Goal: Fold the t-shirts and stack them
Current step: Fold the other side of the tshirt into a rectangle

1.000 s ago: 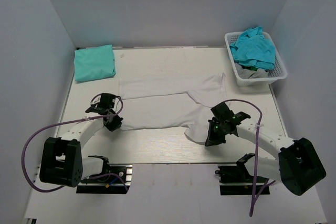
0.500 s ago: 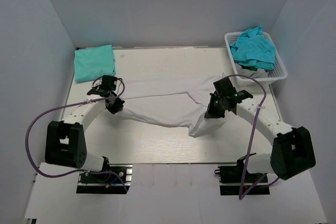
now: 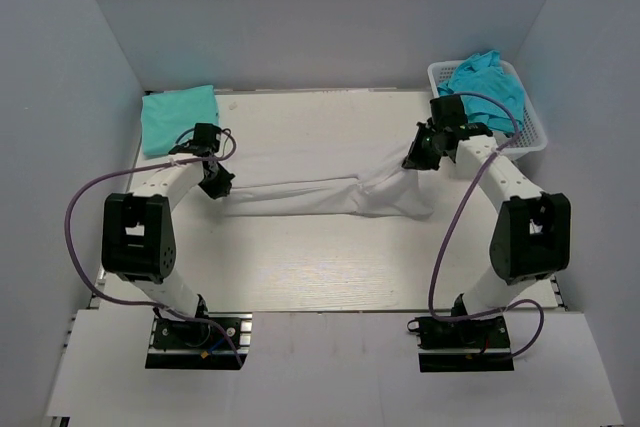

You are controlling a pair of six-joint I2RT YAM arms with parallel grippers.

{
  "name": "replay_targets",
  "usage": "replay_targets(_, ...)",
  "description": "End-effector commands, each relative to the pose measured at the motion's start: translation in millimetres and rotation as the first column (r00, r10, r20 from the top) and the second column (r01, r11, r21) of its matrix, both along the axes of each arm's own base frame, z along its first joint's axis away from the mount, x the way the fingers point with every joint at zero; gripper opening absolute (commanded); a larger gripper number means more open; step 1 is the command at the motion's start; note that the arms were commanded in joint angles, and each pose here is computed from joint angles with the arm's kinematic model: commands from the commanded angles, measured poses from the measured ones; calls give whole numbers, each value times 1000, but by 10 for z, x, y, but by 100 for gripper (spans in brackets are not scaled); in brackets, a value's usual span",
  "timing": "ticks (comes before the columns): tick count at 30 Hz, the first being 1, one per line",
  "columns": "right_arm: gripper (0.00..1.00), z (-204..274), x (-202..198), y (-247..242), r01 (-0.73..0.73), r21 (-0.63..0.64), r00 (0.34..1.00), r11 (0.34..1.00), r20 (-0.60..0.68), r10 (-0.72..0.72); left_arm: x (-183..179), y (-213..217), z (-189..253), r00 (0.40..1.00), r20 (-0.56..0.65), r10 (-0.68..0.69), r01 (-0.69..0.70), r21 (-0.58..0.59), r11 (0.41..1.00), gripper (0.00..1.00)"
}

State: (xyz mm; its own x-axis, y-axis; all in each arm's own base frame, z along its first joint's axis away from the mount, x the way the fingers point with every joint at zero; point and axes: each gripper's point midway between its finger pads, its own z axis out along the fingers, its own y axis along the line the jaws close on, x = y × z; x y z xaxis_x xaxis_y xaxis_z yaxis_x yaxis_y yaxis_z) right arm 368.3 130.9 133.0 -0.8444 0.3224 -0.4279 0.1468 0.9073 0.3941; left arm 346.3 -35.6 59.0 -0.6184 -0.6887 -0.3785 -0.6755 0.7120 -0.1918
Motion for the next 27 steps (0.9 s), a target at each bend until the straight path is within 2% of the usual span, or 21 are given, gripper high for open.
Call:
replay_targets(1, 0, 194, 414, 34, -46, 25, 994, 999, 97, 44, 307, -2, 83, 998, 51, -38, 38, 7, 999, 0)
replay_targets(3, 0, 190, 506, 55, -119, 9, 986, 993, 115, 117, 428, 14, 119, 999, 44, -32, 31, 21, 999, 0)
replay_targets(6, 0, -70, 727, 105, -183, 11, 982, 983, 59, 182, 450, 48, 22, 1000, 13, -23, 23, 23, 999, 0)
replay_targets(12, 0, -200, 1253, 134, -225, -12, 971, 974, 83, 225, 720, 152, 82, 997, 74, 24, -28, 57, 998, 1)
replay_targets(13, 0, -211, 1301, 128, -224, -12, 971, 975, 85, 224, 769, 149, 73, 998, 63, 24, -27, 58, 998, 8)
replay_targets(14, 3, -240, 1394, 146, -223, -9, 972, 975, 76, 223, 752, 150, 48, 999, 39, 24, -26, 61, 998, 46)
replay_targets(15, 19, -254, 1433, 132, -217, -23, 973, 976, 75, 218, 753, 154, 34, 1000, 21, 11, -13, 68, 998, 75)
replay_targets(16, 30, -257, 1465, 116, -204, -31, 976, 978, 75, 206, 808, 149, 81, 1000, 24, 11, -13, 68, 998, 95)
replay_targets(17, 43, -262, 1497, 109, -192, -38, 979, 981, 69, 194, 779, 137, 58, 1000, -1, -7, 7, 66, 998, 100)
replay_targets(18, 80, -207, 1547, 71, -181, -49, 979, 982, 86, 184, 806, 135, 119, 1000, 4, -7, 7, 66, 998, 100)
replay_targets(19, 85, -213, 1549, 69, -180, -55, 979, 982, 86, 184, 784, 136, 113, 1000, -5, -7, 7, 66, 998, 100)
replay_targets(20, 85, -66, 1509, 98, -185, -54, 975, 981, 112, 190, 813, 132, 142, 1000, 6, 1, -2, 62, 998, 100)
replay_targets(21, 90, 0, 1416, 105, -205, -54, 970, 977, 123, 210, 824, 131, 273, 999, 38, 1, -4, 60, 998, 100)
replay_targets(23, 90, -123, 1232, 85, -220, -58, 969, 974, 102, 225, 831, 95, 399, 998, 69, 3, -5, 37, 999, 100)
replay_targets(24, 90, -172, 979, 54, -226, -55, 970, 973, 79, 230, 851, 41, 521, 994, 106, -9, 6, 34, 999, 100)
replay_targets(26, 90, -153, 866, 48, -240, -47, 965, 970, 102, 243, 843, 6, 604, 991, 129, -29, 26, 20, 999, 100)
replay_targets(27, 90, 56, 839, 91, -247, -42, 954, 968, 166, 251, 885, -67, 627, 987, 149, -56, 54, 16, 998, 100)
